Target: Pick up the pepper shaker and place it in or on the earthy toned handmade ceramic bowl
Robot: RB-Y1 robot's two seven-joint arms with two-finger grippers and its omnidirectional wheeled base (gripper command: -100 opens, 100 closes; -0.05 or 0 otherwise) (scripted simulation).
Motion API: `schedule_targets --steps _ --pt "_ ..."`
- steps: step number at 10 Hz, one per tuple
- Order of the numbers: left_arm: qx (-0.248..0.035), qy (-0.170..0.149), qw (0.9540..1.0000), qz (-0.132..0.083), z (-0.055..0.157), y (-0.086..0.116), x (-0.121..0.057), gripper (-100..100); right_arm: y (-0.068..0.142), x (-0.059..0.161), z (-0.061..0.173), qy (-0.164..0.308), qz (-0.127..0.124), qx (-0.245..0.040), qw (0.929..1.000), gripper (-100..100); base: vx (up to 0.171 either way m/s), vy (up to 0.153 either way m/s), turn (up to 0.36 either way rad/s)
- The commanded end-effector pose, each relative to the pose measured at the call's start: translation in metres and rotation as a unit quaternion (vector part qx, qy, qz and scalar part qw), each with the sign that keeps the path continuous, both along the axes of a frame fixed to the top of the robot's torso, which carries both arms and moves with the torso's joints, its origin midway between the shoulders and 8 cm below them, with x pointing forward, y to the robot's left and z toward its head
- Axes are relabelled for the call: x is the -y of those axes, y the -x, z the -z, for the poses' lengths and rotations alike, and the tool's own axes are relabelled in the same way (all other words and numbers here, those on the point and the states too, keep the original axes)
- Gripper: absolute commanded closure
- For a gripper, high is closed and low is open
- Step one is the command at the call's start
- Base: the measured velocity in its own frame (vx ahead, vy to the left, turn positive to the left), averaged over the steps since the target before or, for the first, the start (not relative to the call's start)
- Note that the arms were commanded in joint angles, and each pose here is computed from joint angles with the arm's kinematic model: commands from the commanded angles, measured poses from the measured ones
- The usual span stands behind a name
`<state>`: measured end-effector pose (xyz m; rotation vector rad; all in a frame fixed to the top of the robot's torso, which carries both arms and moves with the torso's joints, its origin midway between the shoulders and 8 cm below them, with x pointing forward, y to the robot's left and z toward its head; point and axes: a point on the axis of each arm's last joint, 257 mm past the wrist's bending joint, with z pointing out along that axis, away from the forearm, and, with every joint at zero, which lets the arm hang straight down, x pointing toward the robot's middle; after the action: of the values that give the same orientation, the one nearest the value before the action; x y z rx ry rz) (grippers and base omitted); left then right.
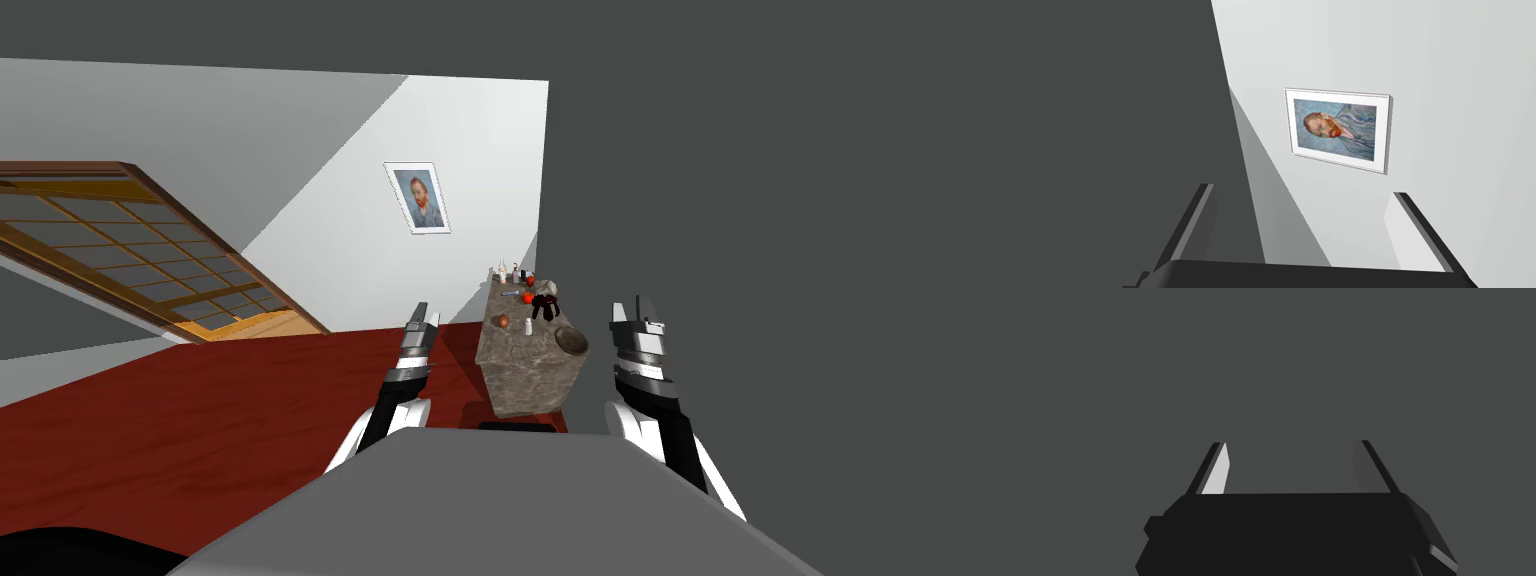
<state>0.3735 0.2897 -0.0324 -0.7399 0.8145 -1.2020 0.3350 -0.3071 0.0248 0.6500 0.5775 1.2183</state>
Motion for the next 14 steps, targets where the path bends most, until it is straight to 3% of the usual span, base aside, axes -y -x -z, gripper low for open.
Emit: schedule_targets --steps 1,4,5,6,8,11,14 --pt "0.000 0.000 1.0000 0.000 0.000 0.000 0.000 0 -0.005 0.001 0.006 0.019 0.003 -0.016 0.9997 -100 -0.016 0.025 0.044" --pt "0.000 0.000 1.0000 0.000 0.000 0.000 0.000 0 -0.020 0.008 0.029 0.069 0.023 -0.065 0.9952 -100 -0.032 0.079 0.067" --pt "0.000 0.000 1.0000 0.000 0.000 0.000 0.000 0 -0.030 0.015 0.046 0.098 0.039 -0.098 0.9896 -100 -0.038 0.124 0.116" --pt "0.000 0.000 1.0000 0.000 0.000 0.000 0.000 0 -0.030 0.015 0.046 0.098 0.039 -0.098 0.9896 -100 -0.019 0.097 0.043" --pt "0.000 0.000 1.0000 0.000 0.000 0.000 0.000 0 -0.040 0.025 0.066 0.130 0.058 -0.134 0.9807 -100 -0.024 0.080 0.076" --pt "0.000 0.000 1.0000 0.000 0.000 0.000 0.000 0 -0.054 0.043 0.102 0.179 0.090 -0.194 0.9604 -100 -0.017 0.107 0.095" --pt "0.000 0.000 1.0000 0.000 0.000 0.000 0.000 0 -0.065 0.065 0.140 0.231 0.122 -0.254 0.9312 -100 -0.015 0.113 0.110"
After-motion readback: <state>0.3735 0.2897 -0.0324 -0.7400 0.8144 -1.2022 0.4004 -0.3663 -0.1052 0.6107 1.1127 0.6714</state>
